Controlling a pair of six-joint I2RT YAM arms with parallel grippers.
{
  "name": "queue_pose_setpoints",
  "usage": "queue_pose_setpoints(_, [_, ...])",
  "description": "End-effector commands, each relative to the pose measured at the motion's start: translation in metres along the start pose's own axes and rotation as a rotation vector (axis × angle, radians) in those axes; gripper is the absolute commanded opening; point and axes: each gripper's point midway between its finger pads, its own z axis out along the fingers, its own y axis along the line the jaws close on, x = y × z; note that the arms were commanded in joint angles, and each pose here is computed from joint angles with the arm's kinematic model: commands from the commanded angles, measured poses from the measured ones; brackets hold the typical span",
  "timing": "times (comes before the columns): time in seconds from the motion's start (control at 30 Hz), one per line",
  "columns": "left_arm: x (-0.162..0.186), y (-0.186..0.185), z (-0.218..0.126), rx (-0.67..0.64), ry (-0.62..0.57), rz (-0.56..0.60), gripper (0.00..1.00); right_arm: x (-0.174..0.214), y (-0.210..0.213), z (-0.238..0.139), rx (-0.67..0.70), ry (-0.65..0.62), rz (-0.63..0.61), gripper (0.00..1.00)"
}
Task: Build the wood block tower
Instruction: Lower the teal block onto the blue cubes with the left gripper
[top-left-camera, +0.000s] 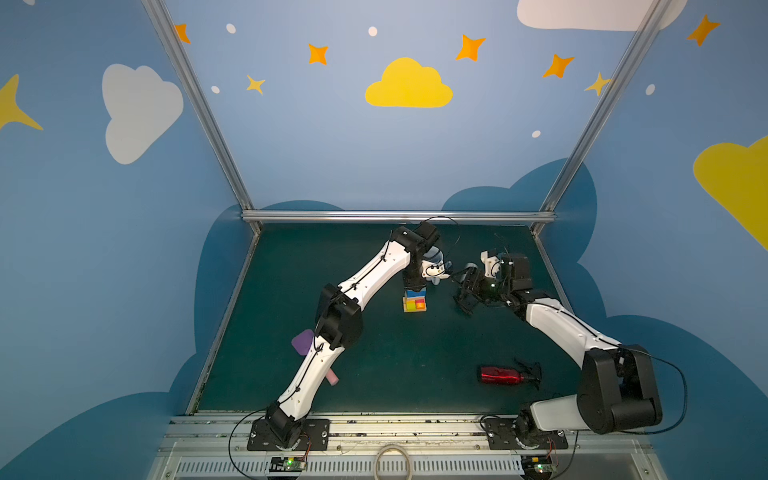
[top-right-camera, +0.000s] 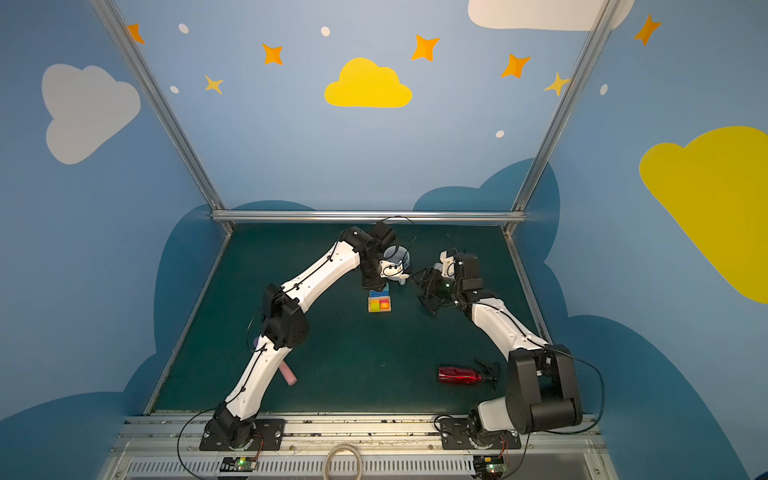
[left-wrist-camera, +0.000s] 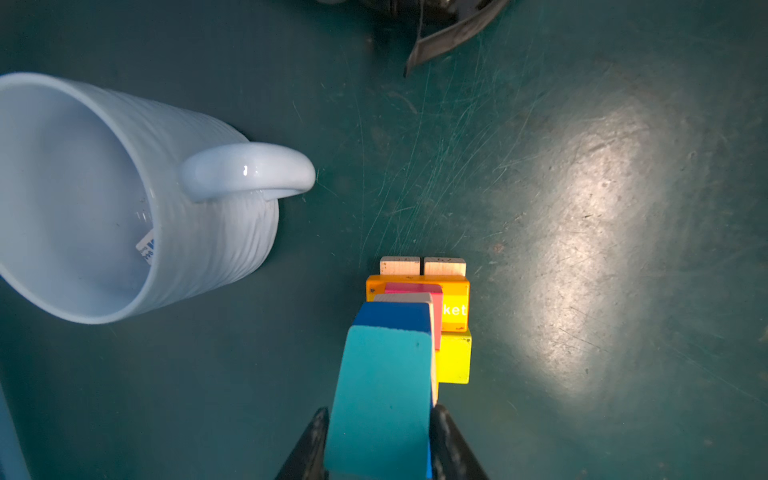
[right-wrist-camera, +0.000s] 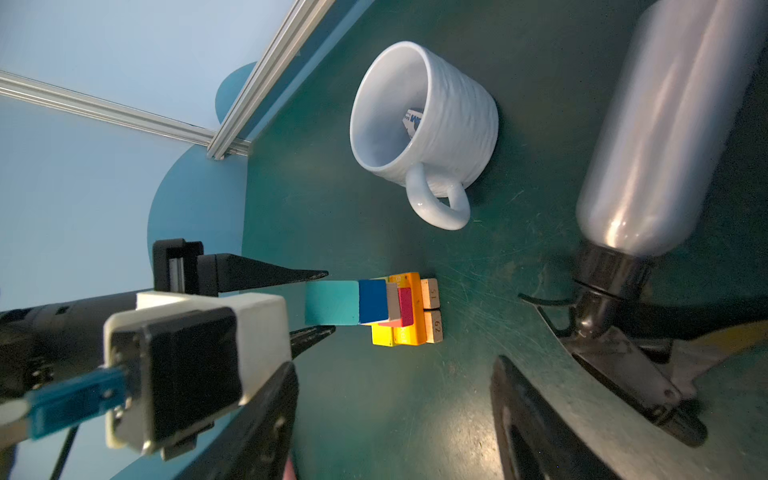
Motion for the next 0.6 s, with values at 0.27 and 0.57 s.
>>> queue_pose_setpoints(0.27, [-0.0004,-0.0021,-0.0082,-0.006,0.0,-0.004,0.54,-0.0098,0.0125,-0.0041,-0.03,-0.022,-0.015,0.72])
queue_pose_setpoints(0.57, [-0.0008,0.0001,-0.0082,-0.017,0.0,-0.009,0.81,-0.0097,0.0123,-0.004,-0.029,-0.022,-0.014,0.71])
